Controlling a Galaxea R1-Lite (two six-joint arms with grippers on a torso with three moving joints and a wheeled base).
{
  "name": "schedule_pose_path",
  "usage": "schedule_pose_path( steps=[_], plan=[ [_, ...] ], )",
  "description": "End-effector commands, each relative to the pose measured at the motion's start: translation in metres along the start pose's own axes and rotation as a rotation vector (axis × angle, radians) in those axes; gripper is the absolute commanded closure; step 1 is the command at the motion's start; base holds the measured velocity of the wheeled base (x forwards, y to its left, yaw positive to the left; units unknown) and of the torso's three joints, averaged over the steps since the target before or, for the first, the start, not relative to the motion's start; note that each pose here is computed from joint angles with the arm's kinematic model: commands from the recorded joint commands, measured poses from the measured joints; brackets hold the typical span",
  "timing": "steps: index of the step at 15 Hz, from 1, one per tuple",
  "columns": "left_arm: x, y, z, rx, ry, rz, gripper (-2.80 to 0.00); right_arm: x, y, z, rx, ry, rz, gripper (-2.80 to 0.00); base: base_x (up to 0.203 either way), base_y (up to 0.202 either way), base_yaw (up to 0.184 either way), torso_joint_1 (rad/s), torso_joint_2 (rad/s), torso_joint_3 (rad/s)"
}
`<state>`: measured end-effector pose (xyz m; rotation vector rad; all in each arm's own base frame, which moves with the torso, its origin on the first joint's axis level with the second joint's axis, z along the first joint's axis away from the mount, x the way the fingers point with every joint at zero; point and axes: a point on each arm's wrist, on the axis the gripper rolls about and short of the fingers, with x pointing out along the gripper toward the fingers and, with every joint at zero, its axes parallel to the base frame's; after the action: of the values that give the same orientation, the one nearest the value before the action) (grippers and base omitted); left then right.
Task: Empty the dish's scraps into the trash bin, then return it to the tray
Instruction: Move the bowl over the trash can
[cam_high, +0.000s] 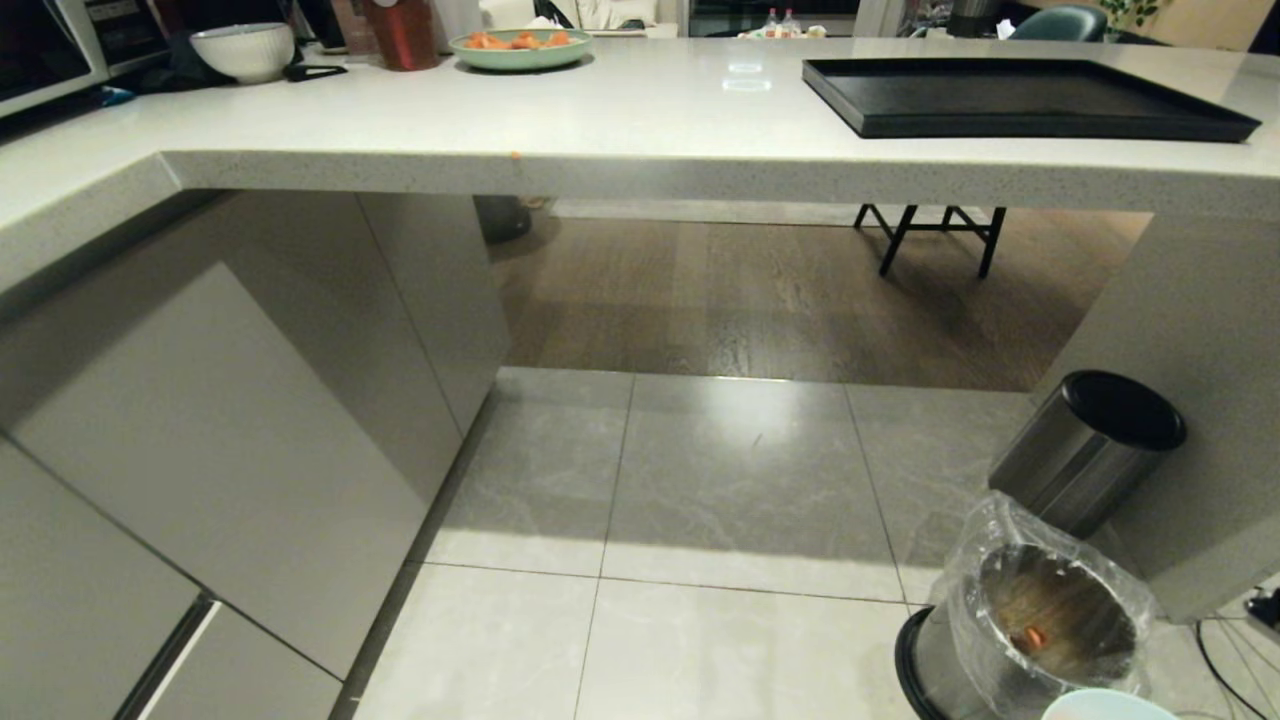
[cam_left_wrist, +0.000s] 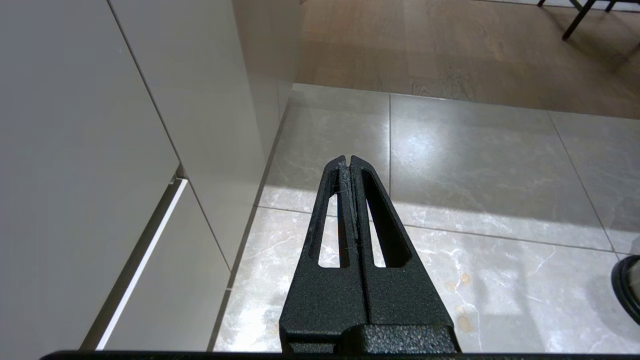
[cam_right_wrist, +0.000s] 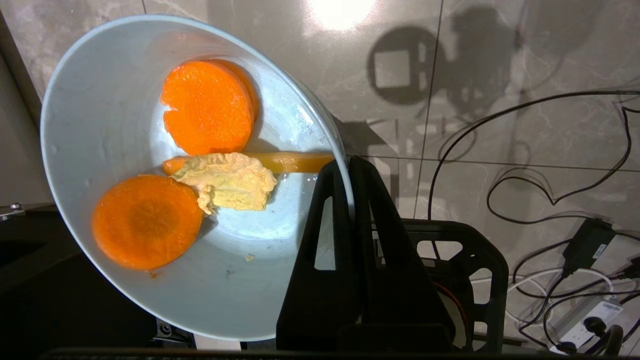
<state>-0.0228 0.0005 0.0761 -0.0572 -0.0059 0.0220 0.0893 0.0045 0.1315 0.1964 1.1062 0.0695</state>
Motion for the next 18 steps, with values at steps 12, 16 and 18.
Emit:
schedule_pose_path(
  steps=[12,16,18],
  plan=[
    [0.0001,0.0,0.0001,-0.001,0.001,0.001,0.0,0.0013,-0.0004,-0.0006,-0.016,0.012,0.0,0.0,0.0,0.0,0.0,0.0,0.0,0.0],
    [0.0001,0.0,0.0001,-0.001,0.001,0.0,0.0,0.0013,-0.0005,-0.0005,-0.016,0.012,0.0,0.0,0.0,0.0,0.0,0.0,0.0,0.0],
    [0.0001,0.0,0.0001,-0.001,0.001,0.001,0.0,0.0013,-0.0005,-0.0006,-0.016,0.012,0.0,0.0,0.0,0.0,0.0,0.0,0.0,0.0]
  ],
)
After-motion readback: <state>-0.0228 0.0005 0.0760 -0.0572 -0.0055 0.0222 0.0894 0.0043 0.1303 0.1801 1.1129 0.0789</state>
